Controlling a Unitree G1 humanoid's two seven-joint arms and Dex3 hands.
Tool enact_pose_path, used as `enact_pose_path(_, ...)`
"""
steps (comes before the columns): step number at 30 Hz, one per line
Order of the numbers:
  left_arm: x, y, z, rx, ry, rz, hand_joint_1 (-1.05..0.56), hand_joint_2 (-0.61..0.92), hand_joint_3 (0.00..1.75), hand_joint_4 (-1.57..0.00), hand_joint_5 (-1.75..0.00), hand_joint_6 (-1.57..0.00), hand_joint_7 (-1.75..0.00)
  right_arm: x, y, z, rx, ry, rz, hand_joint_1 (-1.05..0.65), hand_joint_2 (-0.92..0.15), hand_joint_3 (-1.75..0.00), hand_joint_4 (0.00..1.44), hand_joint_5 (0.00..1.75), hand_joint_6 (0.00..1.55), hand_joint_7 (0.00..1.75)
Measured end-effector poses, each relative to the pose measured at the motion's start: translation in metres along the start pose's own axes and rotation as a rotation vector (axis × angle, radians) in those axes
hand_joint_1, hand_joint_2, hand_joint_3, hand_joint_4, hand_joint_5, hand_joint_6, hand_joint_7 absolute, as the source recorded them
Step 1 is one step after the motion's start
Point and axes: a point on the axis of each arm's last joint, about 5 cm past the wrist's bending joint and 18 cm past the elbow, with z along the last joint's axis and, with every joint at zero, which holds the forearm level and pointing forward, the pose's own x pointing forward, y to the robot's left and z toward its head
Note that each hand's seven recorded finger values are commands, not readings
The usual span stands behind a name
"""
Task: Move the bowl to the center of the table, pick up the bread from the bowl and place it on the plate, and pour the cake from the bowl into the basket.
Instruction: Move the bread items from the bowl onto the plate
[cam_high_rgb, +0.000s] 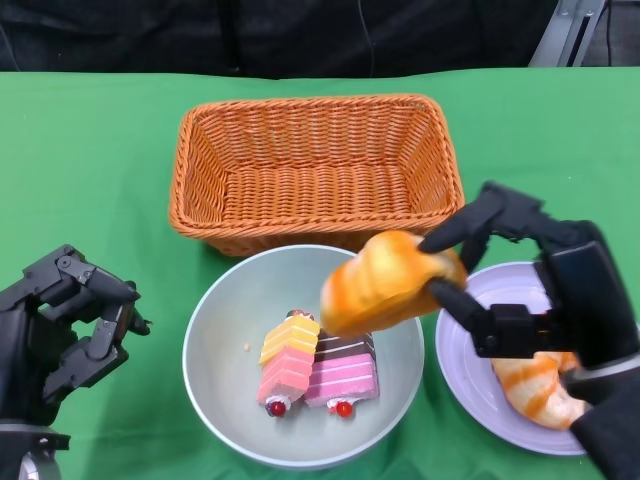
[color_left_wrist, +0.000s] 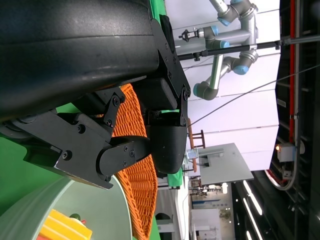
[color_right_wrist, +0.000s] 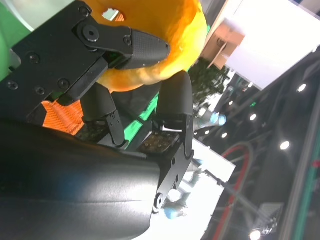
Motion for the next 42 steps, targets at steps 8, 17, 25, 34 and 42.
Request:
enact_pose_path(8,0.0,-0.001,-0.001,-0.007,0.01,-0.002,-0.09,0.67,0.8,-0.87,-1.52,-0.92,-1.18,-0.006,-0.011,0.008,0.096,0.112,-0.088,-0.14,-0.56,-1.13,0.76,1.75,0.66,1.54)
enact_pose_path(17,0.0,0.0,-0.001,-0.009,0.012,0.005,-0.09,0.67,0.8,-0.88,-1.53,-0.91,-1.19,-0.016,-0.021,0.011,0.162,0.205,-0.139,-0.12,-0.6,-1.06,0.78,1.75,0.63,1.55)
enact_pose_path(25,0.0,0.001,-0.001,-0.004,0.017,0.004,-0.1,0.67,0.78,-0.87,-1.54,-0.91,-1.2,-0.026,-0.029,0.004,0.111,0.253,-0.172,-0.17,-0.59,-1.06,0.79,1.75,0.65,1.54)
enact_pose_path(34,-0.002,0.003,-0.003,-0.006,0.032,0.007,-0.1,0.67,0.77,-0.87,-1.55,-0.91,-1.2,-0.038,-0.037,0.0,0.098,0.302,-0.188,-0.16,-0.59,-1.06,0.77,1.75,0.63,1.53)
enact_pose_path(42,-0.003,0.003,-0.003,-0.01,0.039,0.007,-0.09,0.68,0.76,-0.88,-1.53,-0.91,-1.2,-0.044,-0.041,-0.003,0.099,0.365,-0.216,-0.15,-0.61,-1.0,0.73,1.75,0.61,1.56)
